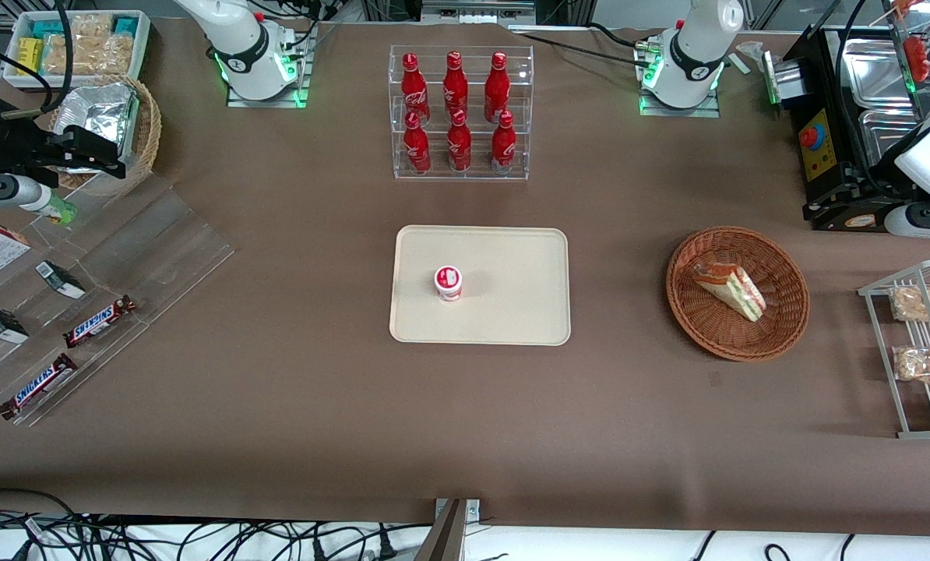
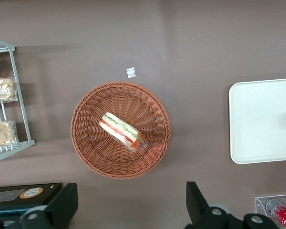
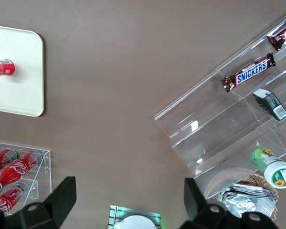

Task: Place sandwich from basket to tray
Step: 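Move the left gripper over the wrapped sandwich in the wicker basket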

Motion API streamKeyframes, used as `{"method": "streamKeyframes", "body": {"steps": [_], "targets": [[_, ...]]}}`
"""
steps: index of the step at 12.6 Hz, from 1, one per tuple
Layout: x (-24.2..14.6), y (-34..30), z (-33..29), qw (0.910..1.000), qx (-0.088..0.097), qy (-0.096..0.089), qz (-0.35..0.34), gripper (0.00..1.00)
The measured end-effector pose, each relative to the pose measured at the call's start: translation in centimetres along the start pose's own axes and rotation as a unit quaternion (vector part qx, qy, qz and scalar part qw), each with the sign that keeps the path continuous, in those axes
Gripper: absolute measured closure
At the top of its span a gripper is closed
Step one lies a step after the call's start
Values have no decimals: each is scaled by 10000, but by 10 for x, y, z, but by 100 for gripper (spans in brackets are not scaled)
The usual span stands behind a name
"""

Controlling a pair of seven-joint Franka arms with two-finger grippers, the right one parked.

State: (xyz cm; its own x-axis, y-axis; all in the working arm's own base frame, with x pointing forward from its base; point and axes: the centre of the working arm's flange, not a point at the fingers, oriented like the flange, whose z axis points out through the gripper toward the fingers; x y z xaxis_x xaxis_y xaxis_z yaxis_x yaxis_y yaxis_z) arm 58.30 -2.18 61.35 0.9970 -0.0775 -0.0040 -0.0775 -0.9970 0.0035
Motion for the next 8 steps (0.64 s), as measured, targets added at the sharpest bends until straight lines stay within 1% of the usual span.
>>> {"method": "streamKeyframes", "body": {"steps": [3,5,6,7,8], "targets": [[1,-3,2,10000,2,-22,-94,0],[3,-12,9,9990,0,-81,-450,0],[5,-14,16,9978,8,-147,-647,0],[8,-16,28,9964,87,-250,-811,0],[12,-18,45,9942,206,-344,-999,0]]}}
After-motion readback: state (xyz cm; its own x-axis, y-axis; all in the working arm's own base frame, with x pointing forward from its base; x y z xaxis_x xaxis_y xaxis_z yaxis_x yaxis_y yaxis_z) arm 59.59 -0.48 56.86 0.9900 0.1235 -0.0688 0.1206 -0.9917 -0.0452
